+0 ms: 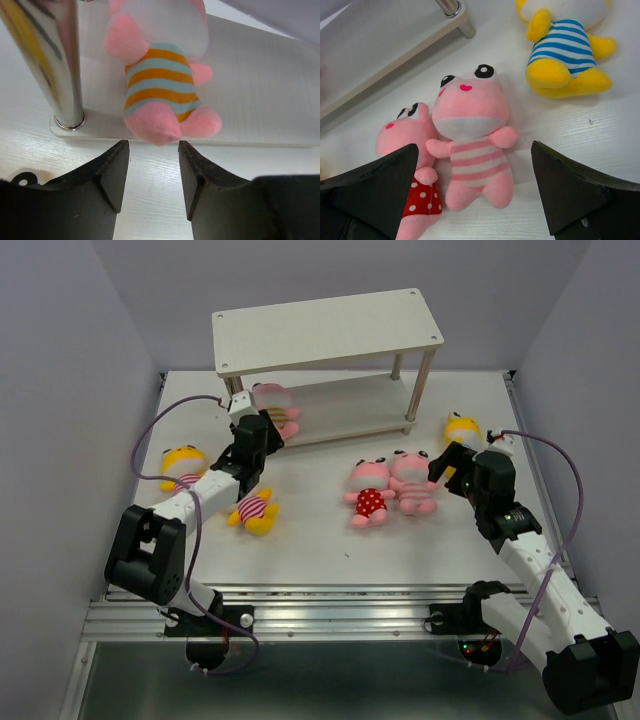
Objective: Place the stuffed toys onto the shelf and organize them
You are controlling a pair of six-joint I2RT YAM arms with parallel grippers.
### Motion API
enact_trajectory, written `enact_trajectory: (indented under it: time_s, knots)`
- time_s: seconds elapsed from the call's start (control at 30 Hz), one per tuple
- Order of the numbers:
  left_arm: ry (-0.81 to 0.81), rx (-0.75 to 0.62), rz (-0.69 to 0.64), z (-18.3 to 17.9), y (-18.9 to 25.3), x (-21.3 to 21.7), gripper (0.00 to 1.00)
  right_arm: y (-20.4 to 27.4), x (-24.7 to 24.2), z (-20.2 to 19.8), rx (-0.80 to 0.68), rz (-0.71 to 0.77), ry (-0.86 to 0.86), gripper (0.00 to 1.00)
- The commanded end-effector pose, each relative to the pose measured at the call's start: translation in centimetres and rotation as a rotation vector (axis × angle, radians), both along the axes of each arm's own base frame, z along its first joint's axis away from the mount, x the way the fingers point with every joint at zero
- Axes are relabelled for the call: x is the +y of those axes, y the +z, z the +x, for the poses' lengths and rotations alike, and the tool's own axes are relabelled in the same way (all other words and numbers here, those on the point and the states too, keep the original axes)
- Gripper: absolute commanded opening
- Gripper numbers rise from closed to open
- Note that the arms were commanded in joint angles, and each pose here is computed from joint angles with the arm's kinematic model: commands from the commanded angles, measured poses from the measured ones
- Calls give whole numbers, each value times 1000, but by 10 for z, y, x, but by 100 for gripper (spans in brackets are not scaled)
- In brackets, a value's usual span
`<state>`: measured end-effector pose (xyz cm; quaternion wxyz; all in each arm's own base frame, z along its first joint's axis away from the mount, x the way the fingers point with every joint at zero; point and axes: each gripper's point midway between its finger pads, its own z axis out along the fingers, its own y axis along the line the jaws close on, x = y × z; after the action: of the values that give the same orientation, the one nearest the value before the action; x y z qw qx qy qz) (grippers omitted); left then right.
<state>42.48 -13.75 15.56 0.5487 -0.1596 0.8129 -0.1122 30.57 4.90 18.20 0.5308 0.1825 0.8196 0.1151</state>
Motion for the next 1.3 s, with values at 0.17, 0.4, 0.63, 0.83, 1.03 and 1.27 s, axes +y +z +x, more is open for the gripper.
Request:
enact_trajectory:
  time_s: [0.17, 0.4, 0.63, 0.83, 1.03, 1.27]
  knots:
    - [-9, -79, -74, -18, 37, 4, 74, 19, 11, 1, -77, 10, 73, 100]
    - [-106, -15, -163, -69, 49, -11, 99, 32, 61, -18, -94, 32, 394, 100]
    - [-133, 54, -197, -139, 46, -3, 99, 7, 138, -52, 32, -111, 647, 100]
    - [22, 89, -234, -173, 39, 35, 99, -28, 155, -58, 183, -175, 592, 100]
    - [58, 53, -274, -183, 45, 45, 99, -46, 154, -60, 238, -184, 550, 100]
    - [54, 47, -283, -182, 44, 44, 99, -59, 161, -53, 250, -170, 541, 94]
